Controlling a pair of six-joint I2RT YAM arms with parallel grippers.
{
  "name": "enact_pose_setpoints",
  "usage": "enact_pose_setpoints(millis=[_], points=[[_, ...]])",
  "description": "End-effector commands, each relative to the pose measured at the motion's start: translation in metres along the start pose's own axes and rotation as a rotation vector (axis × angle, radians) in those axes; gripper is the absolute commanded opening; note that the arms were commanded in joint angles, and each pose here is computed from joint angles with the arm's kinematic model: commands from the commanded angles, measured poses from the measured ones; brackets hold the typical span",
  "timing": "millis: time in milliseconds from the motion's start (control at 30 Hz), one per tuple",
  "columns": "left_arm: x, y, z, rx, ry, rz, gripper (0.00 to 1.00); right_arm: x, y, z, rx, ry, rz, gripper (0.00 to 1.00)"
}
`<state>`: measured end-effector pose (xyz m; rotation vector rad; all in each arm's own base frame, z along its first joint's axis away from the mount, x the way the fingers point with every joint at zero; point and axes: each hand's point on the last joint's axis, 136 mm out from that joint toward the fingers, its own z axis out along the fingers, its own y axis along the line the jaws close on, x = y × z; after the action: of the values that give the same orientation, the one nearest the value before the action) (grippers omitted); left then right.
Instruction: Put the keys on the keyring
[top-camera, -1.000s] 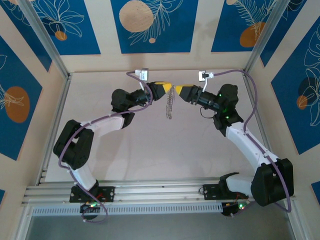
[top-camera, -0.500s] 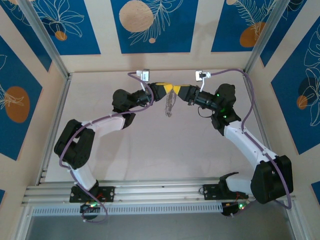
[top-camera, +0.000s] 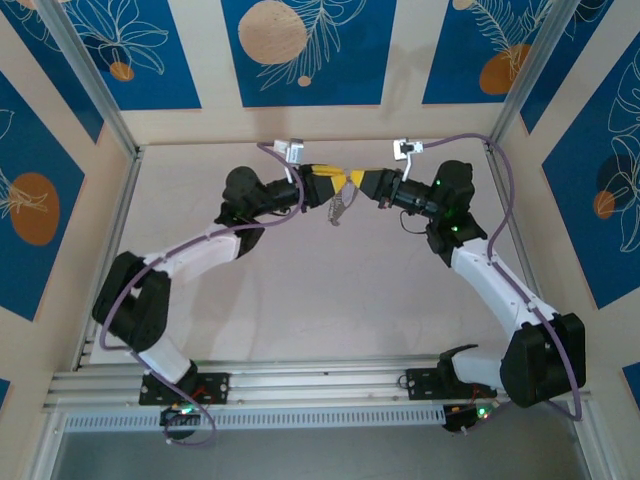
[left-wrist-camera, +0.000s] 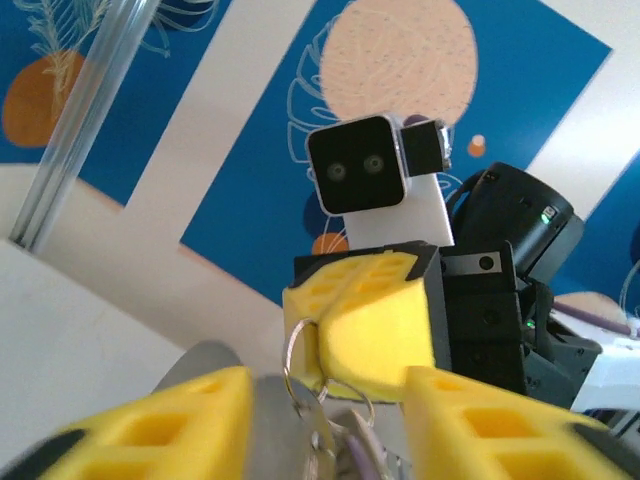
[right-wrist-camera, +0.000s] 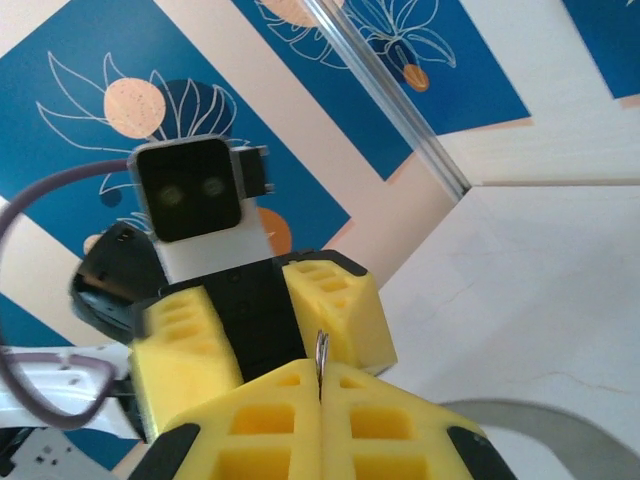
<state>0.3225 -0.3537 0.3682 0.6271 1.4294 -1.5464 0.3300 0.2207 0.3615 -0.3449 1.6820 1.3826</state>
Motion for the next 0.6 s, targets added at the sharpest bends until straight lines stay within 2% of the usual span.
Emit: enact_pose_setpoints(millis=[0, 67, 133, 367, 567], points=[[-0.008, -0.002, -0.007, -0.118, 0.077, 0.137, 0.6, -0.013, 0.004, -0.007, 0.022, -0.015, -0.071, 0.0], [-0.009, 0.004, -0.013, -0.193, 0.109, 0.177, 0.73, -0.013, 0.002, -0.009, 0.032, -0.006, -0.089, 0.0], [-0.011, 0.01, -0.019, -0.261, 0.138, 0.216, 1.0, -0.012, 0.001, -0.01, 0.04, 0.009, -0.109, 0.0], [-0.022, 0.031, -0.037, -0.48, 0.222, 0.295, 1.0, -0.008, 0.006, -0.018, 0.057, 0.075, -0.214, 0.0], [-0.028, 0.06, -0.058, -0.683, 0.185, 0.335, 1.0, -0.007, 0.011, -0.023, 0.067, 0.093, -0.25, 0.0]])
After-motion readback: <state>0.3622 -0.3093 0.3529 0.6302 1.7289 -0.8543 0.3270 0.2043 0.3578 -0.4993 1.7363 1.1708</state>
